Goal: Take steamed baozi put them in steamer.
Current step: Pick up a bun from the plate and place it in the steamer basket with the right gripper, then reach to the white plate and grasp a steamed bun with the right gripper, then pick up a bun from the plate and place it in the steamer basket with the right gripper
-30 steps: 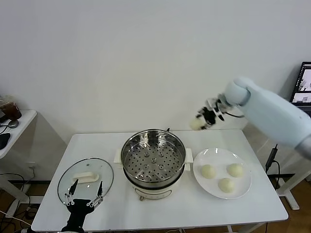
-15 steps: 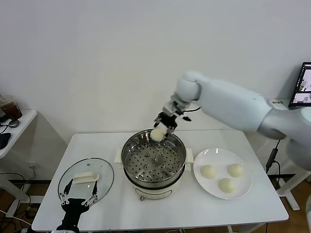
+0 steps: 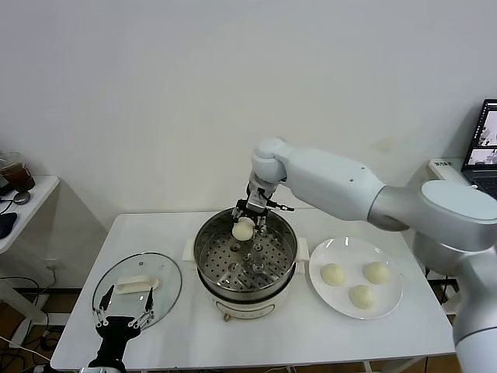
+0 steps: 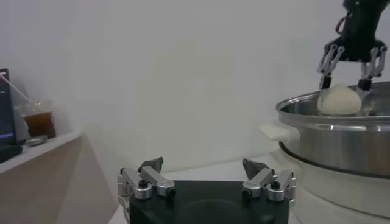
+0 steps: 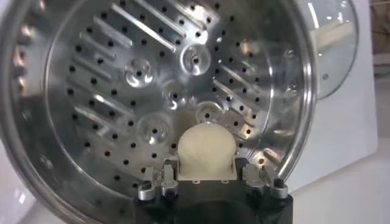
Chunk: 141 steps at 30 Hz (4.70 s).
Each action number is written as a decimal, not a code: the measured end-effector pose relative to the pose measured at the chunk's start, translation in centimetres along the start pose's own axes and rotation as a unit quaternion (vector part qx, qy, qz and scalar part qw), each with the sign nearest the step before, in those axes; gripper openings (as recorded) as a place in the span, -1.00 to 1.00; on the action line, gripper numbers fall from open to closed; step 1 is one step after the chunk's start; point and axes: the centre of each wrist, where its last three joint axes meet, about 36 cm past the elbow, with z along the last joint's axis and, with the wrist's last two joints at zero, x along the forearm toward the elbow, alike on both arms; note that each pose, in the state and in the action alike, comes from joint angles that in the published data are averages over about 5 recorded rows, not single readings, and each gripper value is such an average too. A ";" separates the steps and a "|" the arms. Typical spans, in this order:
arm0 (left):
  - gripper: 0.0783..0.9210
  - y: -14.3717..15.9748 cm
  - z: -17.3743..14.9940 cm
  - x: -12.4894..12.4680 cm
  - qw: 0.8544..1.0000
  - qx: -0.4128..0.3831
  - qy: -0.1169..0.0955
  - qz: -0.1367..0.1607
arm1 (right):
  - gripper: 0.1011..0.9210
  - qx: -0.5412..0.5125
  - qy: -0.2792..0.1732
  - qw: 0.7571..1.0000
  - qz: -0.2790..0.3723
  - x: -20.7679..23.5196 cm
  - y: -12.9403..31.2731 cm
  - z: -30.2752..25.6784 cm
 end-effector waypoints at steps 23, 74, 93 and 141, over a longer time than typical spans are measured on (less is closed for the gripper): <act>0.77 0.3 -0.7 -0.2 1.000 -0.003 -0.009 -0.002 | 0.76 -0.023 0.015 0.999 0.034 3.1 0.2 -0.6; 0.77 2.0 -0.8 -0.5 0.999 -0.043 -0.017 -0.004 | 0.76 -0.553 0.065 0.830 -0.024 -4.5 30.8 -5.3; 0.77 2.2 -0.7 -0.7 0.999 -0.043 -0.016 -0.010 | 0.25 -0.551 0.065 0.831 -0.038 -7.9 29.5 -4.9; 0.77 2.9 -1.7 -2.5 0.998 -0.046 -0.039 -0.010 | 0.06 -0.535 0.020 0.843 0.049 8.9 3.2 -7.3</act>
